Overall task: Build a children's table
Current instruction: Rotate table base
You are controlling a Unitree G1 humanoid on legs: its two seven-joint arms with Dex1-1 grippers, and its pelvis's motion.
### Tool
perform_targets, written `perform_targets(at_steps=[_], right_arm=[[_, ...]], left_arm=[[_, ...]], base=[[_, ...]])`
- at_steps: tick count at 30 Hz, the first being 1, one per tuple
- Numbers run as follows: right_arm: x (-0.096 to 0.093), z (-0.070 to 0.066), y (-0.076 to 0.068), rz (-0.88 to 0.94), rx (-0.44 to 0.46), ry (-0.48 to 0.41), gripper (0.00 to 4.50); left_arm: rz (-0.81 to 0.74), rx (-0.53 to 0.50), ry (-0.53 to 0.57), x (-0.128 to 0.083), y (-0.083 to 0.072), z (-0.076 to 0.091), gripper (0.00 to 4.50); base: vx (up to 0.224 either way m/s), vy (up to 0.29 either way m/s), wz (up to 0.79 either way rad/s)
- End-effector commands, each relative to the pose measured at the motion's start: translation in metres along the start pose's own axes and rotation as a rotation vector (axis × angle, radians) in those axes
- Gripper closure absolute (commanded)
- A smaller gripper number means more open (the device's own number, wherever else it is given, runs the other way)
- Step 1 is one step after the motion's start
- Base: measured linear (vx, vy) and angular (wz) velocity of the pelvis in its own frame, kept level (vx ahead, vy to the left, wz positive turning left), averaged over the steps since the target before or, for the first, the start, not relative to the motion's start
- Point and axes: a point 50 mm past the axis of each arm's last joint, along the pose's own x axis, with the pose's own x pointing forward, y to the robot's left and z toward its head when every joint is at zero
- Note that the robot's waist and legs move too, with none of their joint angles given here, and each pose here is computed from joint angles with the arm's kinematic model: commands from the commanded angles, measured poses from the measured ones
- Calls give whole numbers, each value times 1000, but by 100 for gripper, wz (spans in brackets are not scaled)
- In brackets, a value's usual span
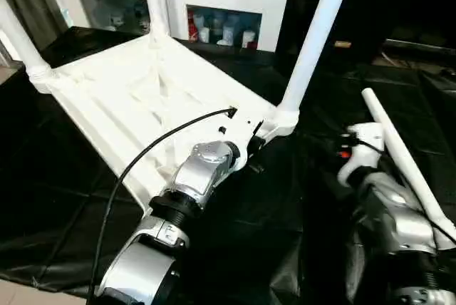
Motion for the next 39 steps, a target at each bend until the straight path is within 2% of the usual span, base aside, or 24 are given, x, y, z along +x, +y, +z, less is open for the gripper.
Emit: perform_targets(at_steps=[1, 3, 4, 6, 10, 11, 12, 13, 14, 15, 17, 18, 19, 21, 24, 25, 30, 31, 32, 34, 36, 37, 39], right_arm=[[3, 0, 6, 18, -12, 13, 71], [5, -4, 15, 56, -21, 28, 71], [7, -6, 20, 69, -24, 43, 71], [8, -8, 23, 73, -27, 53, 71], [12, -13, 25, 56, -41, 82, 71], [12, -13, 25, 56, -41, 82, 71], [12, -13, 25, 51, -43, 85, 71], [13, -13, 25, 50, -44, 86, 71], [13, -14, 26, 50, -45, 88, 71], [13, -14, 26, 50, -45, 88, 71], [14, -15, 28, 54, -48, 94, 71], [14, -15, 28, 55, -48, 96, 71], [15, -16, 29, 57, -49, 99, 71], [15, -17, 30, 56, -49, 100, 71], [17, -17, 30, 55, -38, 109, 71], [17, -17, 30, 55, -37, 110, 71], [16, -9, 21, 2, -90, 124, 71], [16, -9, 21, 2, -90, 124, 71], [16, -8, 18, -9, -94, 129, 71], [13, -4, 9, -66, -124, 159, 71], [8, 0, 2, -99, -129, 181, 71], [6, 2, 1, -99, -126, 178, 71], [2, 4, 1, -97, -126, 172, 71]], left_arm=[[55, 48, -127, -13, 18, 31, 377], [121, 74, -134, -27, 35, 34, 377], [187, 92, -138, -41, 51, 36, 363], [247, 108, -125, -53, 64, 36, 346], [516, 179, -33, -108, 113, 30, 316], [516, 179, -33, -108, 113, 30, 306], [624, 226, 30, -134, 129, 24, 301], [676, 260, 69, -147, 135, 22, 296], [741, 304, 133, -167, 144, 17, 272], [741, 304, 133, -167, 144, 17, 263], [837, 344, 260, -201, 154, 6, 260], [857, 360, 299, -210, 155, 4, 256], [882, 427, 429, -230, 156, -3, 244], [848, 422, 486, -234, 153, -10, 219], [653, 325, 554, -227, 134, -29, 208], [610, 300, 551, -223, 128, -32, 184], [235, 190, 489, -191, 82, -41, 157], [235, 190, 489, -191, 82, -41, 157], [190, 173, 478, -188, 76, -41, 137], [83, 160, 463, -182, 63, -40, 126], [-52, 179, 412, -175, 48, -38, 121], [-100, 168, 379, -171, 42, -37, 99], [-164, 144, 310, -163, 32, -37, 89]], base=[[0, 0, 0], [0, 0, 0], [0, 0, 0], [0, 0, 0], [0, 0, 0], [0, 0, 0], [0, 0, 0], [0, 0, 0], [0, 0, 0], [0, 0, 0], [0, 0, 0], [0, 0, 0], [0, 0, 0], [0, 0, 0], [0, 0, 0], [0, 0, 0], [0, 0, 0], [0, 0, 0], [0, 0, 0], [0, 0, 0], [0, 0, 0], [0, 0, 0], [0, 0, 0]])
